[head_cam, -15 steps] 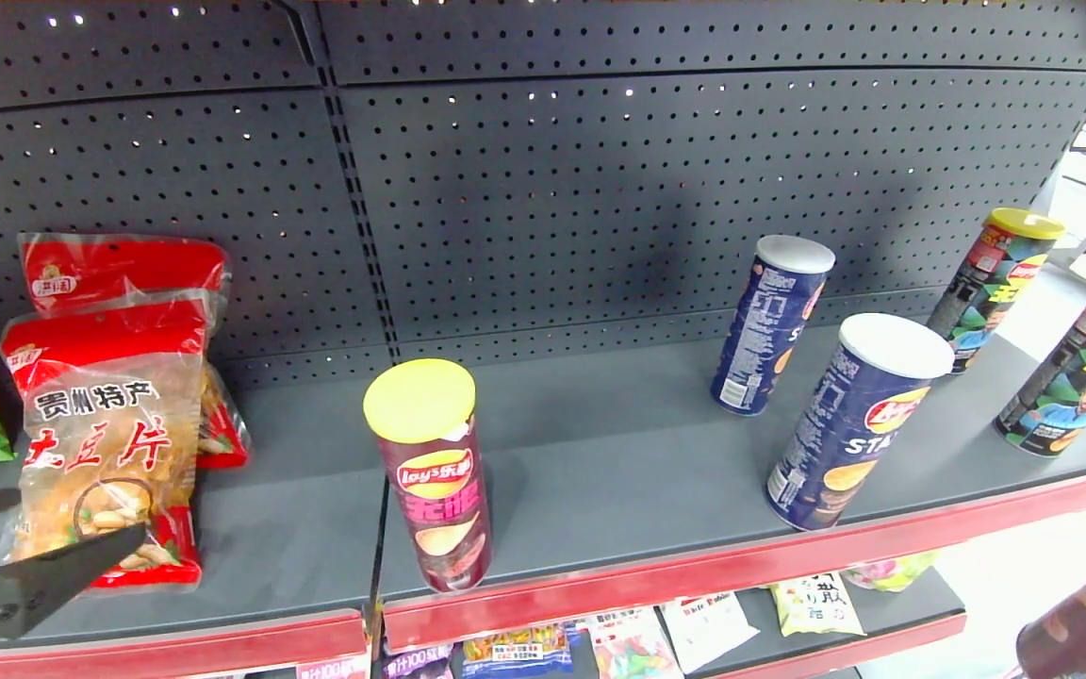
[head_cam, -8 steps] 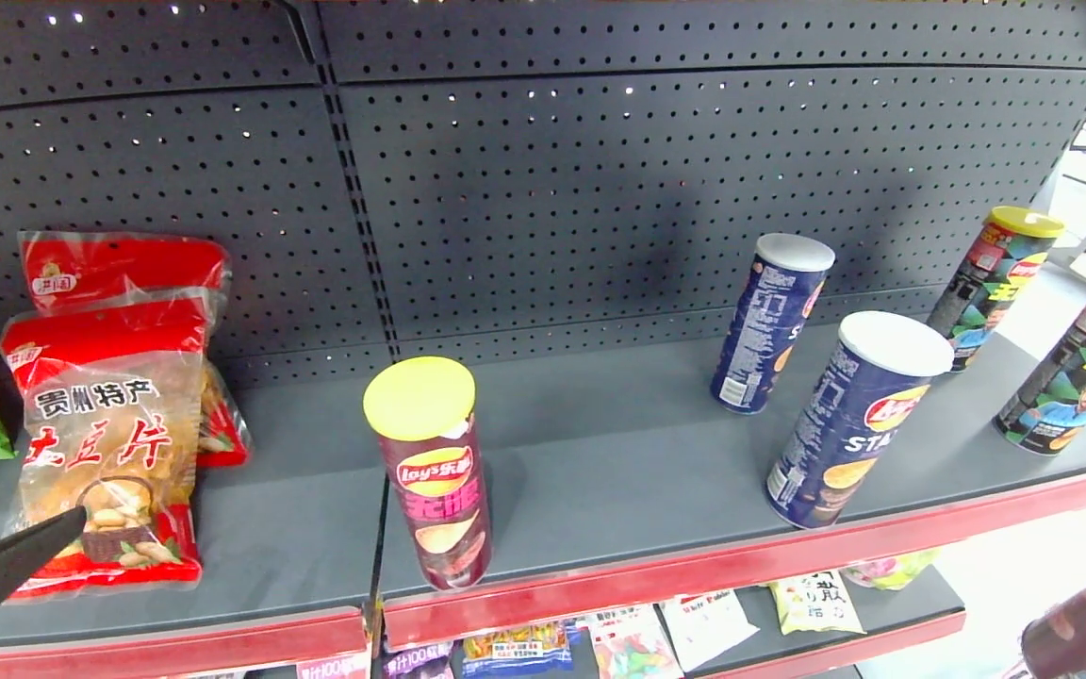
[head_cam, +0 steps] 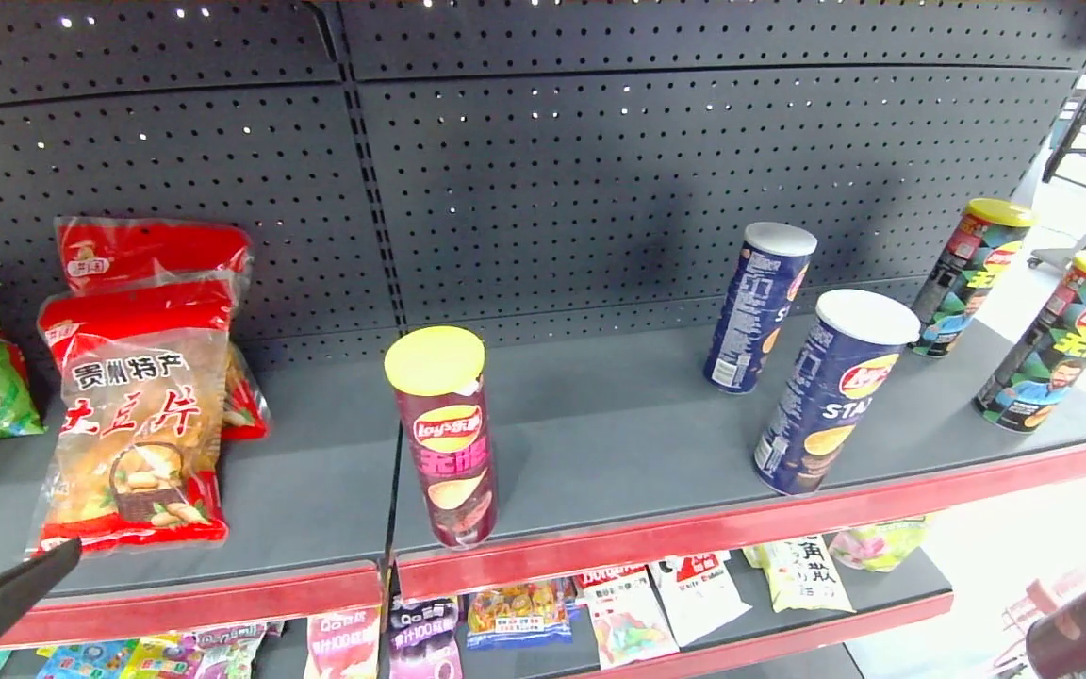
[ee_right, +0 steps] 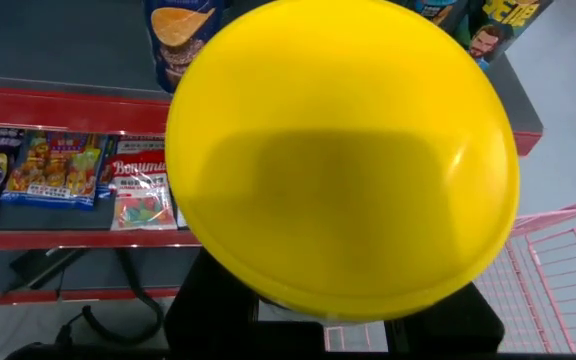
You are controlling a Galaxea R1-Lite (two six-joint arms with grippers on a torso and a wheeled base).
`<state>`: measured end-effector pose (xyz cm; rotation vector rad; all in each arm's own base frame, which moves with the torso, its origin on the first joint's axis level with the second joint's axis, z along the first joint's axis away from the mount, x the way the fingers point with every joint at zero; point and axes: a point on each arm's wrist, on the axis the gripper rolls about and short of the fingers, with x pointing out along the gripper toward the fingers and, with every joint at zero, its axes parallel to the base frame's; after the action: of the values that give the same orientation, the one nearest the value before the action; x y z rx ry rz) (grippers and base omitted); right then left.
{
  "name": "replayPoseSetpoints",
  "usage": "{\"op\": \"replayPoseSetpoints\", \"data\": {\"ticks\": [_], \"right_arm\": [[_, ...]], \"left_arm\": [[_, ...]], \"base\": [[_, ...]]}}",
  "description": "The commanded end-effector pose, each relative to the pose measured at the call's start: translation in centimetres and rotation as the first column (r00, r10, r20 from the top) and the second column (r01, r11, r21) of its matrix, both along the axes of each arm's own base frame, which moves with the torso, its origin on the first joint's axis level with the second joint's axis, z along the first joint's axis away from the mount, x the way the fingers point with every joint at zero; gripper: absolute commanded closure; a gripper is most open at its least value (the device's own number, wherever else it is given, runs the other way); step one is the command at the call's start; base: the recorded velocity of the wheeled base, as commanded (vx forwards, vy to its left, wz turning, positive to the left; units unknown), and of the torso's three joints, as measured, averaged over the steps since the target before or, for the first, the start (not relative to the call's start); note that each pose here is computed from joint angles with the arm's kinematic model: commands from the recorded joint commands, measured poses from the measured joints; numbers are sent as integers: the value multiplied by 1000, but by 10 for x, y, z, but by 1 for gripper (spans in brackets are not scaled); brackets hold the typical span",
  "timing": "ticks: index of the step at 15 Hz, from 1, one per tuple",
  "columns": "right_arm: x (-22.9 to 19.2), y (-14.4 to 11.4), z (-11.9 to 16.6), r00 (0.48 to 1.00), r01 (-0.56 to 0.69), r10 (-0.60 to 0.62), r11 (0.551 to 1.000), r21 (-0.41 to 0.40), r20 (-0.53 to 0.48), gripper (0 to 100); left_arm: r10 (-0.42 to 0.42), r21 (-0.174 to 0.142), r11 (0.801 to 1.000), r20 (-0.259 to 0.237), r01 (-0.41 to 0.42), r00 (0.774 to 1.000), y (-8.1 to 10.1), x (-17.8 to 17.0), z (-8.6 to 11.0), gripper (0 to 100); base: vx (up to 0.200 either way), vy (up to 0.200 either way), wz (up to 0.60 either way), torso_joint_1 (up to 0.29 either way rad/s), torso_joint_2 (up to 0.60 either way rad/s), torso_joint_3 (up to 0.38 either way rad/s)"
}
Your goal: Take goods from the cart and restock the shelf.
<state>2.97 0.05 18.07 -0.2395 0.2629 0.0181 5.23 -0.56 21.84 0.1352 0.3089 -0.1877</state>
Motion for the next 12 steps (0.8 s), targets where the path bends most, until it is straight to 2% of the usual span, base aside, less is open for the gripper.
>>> {"op": "replayPoseSetpoints", "data": {"ticks": [1, 5, 7, 9, 10, 12], "right_arm": [[0, 0, 0, 1000, -1, 1, 1000, 0, 3, 100], [0, 0, 0, 1000, -3, 3, 1000, 1, 3, 100], [-1, 1, 5, 999, -32, 32, 999, 9, 21, 100], [-1, 4, 24, 982, -178, 174, 983, 42, 70, 100], [3, 6, 34, 966, -250, 246, 967, 54, 78, 100], [30, 14, 55, 928, -371, 369, 925, 76, 46, 100]], "left_arm": [[-3, 11, 1000, 13, 3, 1000, 1, -9, -9, 0], [-7, 22, 1000, 29, 7, 1000, 1, -16, -14, 0], [-9, 22, 1000, 46, 8, 999, 1, -20, -13, 0], [-9, 21, 1000, 64, 8, 998, 2, -26, -16, 0], [-3, 37, 999, 54, 1, 999, 2, -27, -21, 0], [-7, 35, 999, 68, 5, 998, 2, -33, -27, 0]], "base": [[0, 0, 600, -2, 7, 2], [0, 0, 600, 10, 4, 2], [0, 0, 0, 0, 0, 0], [0, 0, 0, 0, 0, 0], [0, 0, 0, 0, 0, 0], [0, 0, 0, 0, 0, 0]]}}
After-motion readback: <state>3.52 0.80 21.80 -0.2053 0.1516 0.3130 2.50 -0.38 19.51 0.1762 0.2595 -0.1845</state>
